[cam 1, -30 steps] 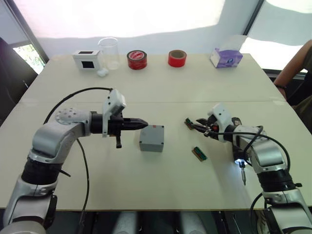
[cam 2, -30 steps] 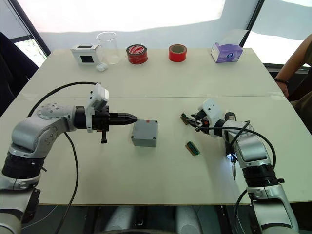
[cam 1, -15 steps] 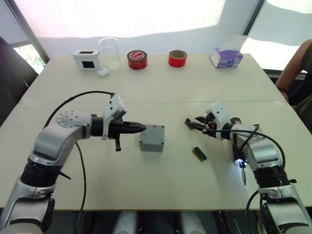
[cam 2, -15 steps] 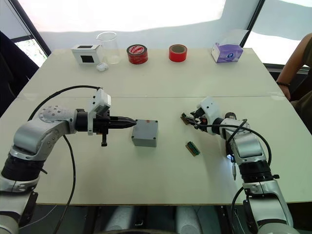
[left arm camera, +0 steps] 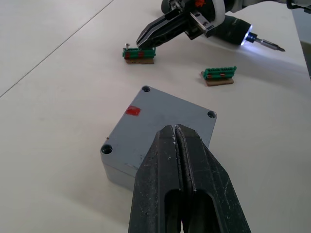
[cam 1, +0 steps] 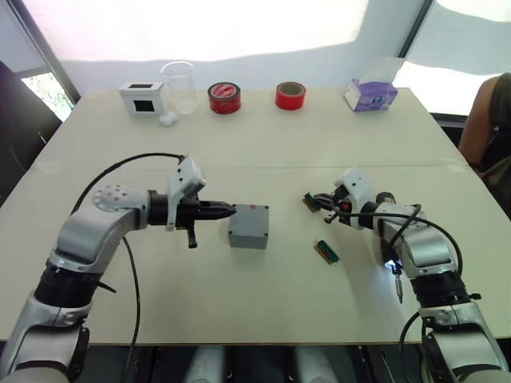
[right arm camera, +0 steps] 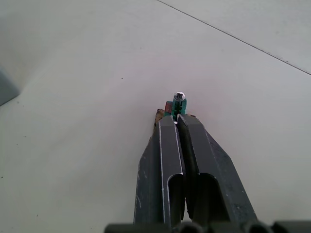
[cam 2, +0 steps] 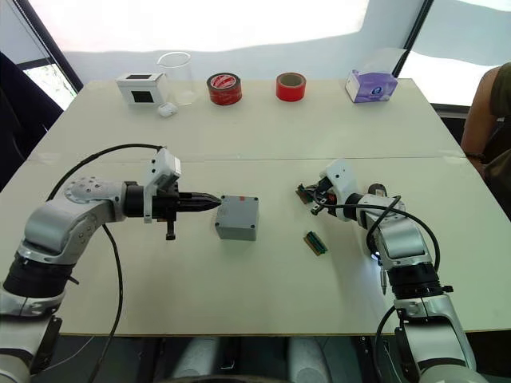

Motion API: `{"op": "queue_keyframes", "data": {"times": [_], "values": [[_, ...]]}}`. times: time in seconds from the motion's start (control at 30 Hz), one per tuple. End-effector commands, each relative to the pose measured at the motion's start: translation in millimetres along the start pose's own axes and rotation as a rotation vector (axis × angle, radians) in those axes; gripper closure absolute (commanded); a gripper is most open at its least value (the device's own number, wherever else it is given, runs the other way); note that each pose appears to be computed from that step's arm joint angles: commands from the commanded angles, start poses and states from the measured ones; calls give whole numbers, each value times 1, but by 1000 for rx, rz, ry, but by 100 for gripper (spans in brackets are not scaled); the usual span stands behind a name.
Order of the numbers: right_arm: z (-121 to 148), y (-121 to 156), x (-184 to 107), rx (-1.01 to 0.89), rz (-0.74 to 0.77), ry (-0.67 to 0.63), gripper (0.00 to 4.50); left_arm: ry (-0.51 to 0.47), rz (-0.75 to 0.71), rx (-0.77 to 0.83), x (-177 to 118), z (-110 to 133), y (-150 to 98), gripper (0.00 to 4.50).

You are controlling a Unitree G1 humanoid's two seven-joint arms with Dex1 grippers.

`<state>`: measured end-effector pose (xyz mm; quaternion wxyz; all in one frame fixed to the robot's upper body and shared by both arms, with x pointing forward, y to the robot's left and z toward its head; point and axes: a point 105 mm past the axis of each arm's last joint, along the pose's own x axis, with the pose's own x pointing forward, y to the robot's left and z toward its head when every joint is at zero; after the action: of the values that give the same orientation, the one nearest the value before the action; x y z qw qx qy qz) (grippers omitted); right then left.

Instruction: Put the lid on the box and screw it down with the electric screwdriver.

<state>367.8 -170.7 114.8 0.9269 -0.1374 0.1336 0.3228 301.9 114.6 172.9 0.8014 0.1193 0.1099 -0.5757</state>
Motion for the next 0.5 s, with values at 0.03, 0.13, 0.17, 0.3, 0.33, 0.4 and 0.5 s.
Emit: {"op": "queue_keyframes", "data": {"times": [0.03,0.13,0.17,0.3,0.33,0.4,0.5], "values": [[13,-1,-3,-39,-4,-38,448,-19,7,38,-2,8,1,450],[18,-2,-5,-45,-9,-57,448,-20,8,36,-2,7,1,450],[21,-3,-6,-49,-9,-65,448,-20,9,35,-2,7,1,450],[35,-3,-11,-49,-4,-109,448,-22,13,30,-2,7,2,450],[37,-3,-12,-57,-4,-115,448,-22,13,29,-3,7,3,450],[49,-3,-18,-102,-9,-142,448,-26,16,24,-2,7,2,450],[59,0,-20,-144,-4,-161,448,-32,20,17,-2,7,3,450]]}}
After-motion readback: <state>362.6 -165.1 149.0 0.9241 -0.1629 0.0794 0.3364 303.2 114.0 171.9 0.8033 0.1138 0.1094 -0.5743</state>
